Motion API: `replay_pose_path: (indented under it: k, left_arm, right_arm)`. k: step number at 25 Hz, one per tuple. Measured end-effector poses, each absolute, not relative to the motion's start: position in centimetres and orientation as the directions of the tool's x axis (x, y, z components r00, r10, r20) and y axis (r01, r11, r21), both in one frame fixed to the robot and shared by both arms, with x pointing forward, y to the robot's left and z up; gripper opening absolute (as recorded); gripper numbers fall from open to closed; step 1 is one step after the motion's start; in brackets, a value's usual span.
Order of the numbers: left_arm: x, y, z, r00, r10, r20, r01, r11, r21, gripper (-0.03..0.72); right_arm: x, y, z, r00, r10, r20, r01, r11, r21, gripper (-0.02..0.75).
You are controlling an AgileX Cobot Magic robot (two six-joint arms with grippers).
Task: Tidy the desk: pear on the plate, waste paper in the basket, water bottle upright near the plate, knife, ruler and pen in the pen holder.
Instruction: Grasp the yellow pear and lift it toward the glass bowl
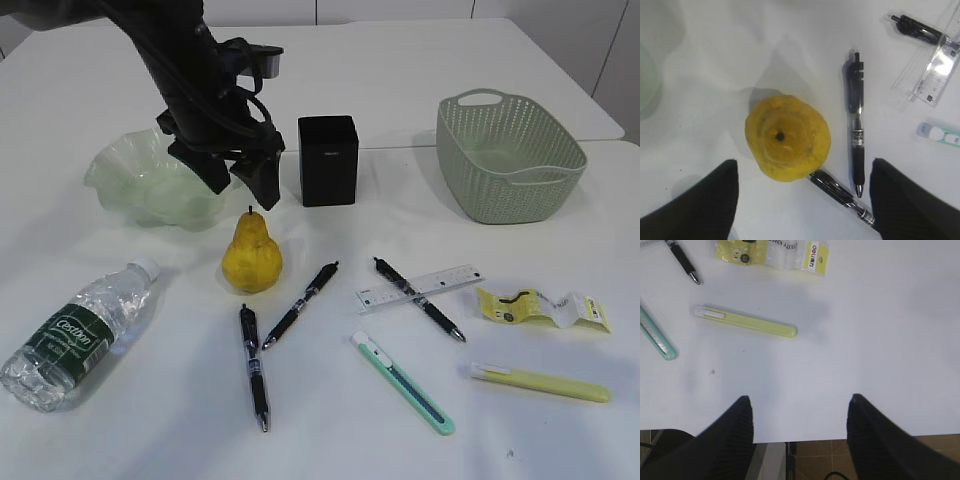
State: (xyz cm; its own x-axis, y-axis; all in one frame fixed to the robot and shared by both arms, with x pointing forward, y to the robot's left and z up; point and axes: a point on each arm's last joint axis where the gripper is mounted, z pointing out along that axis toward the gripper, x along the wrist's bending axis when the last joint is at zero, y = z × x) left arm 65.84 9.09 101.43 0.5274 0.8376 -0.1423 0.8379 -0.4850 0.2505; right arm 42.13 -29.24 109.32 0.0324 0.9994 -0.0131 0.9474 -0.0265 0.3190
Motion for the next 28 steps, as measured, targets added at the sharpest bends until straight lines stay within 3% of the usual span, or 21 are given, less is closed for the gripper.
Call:
replay_pose_path:
  k: [28]
  left_arm:
    - [66.7,8.7,96.9,0.515,0.843,-0.153,0.855,-0.493,0.16,0.58]
  right_arm:
    - [42.2,-29.2,109.3,0.032,0.999,-0.013,0.945,-0.026,0.325,0.472]
